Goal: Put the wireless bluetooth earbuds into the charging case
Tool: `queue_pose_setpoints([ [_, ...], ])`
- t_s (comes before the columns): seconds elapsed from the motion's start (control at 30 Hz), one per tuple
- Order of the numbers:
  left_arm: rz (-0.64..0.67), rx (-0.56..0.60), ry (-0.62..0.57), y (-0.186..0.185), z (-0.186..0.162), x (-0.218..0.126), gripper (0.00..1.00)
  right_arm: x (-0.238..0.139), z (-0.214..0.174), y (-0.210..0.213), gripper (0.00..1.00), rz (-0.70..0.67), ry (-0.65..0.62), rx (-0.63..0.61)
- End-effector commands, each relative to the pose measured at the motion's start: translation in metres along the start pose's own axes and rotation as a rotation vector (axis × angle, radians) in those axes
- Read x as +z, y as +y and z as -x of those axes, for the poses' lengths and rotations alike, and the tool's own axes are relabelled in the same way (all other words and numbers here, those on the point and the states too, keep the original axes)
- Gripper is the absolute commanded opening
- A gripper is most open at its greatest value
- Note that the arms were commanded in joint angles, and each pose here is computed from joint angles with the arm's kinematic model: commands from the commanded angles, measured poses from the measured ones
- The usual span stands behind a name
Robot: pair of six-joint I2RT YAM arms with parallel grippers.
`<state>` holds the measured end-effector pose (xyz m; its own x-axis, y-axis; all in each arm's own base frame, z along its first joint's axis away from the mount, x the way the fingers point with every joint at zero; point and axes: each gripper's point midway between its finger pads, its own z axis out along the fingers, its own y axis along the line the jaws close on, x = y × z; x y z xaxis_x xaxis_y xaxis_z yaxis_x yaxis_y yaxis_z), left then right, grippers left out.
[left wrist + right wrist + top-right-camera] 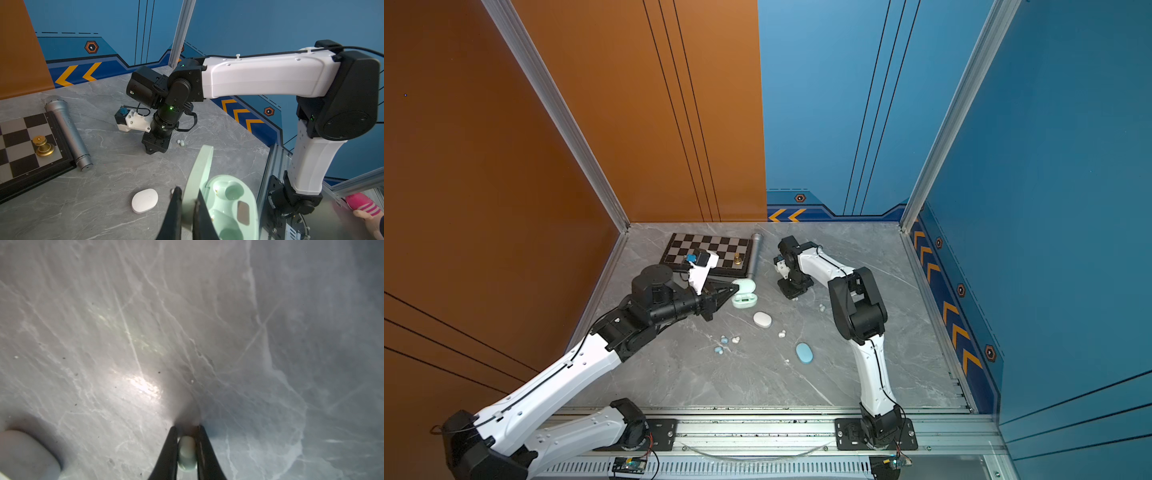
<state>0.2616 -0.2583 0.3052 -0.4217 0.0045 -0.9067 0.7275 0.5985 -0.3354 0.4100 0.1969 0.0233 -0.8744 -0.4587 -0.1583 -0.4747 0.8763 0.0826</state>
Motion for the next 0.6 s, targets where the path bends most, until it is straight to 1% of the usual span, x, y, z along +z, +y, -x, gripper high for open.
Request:
queue_pose_setpoints([
  [0.0, 0.023, 0.023, -0.061, 0.001, 0.012, 0.004, 0.00, -0.025, 0.004, -0.006, 0.12, 0.078, -0.074, 0.187],
  [0.07, 0.036, 0.036, -0.075, 0.002, 0.012, 0.007, 0.00, -0.033, 0.006, -0.009, 0.11, 0.136, -0.104, 0.267],
  [0.1, 0.047, 0.040, -0.085, 0.005, 0.012, 0.009, 0.00, -0.053, 0.011, -0.009, 0.11, 0.170, -0.153, 0.300],
  [0.2, 0.076, 0.050, -0.121, 0.012, 0.012, 0.015, 0.00, -0.080, 0.011, -0.009, 0.11, 0.247, -0.211, 0.360],
  [0.37, 0.103, 0.073, -0.128, 0.020, 0.008, 0.034, 0.00, -0.125, 0.005, -0.003, 0.11, 0.350, -0.290, 0.397],
  [0.57, 0.113, 0.085, -0.133, 0.025, 0.011, 0.059, 0.00, -0.186, -0.011, 0.024, 0.11, 0.504, -0.380, 0.394],
])
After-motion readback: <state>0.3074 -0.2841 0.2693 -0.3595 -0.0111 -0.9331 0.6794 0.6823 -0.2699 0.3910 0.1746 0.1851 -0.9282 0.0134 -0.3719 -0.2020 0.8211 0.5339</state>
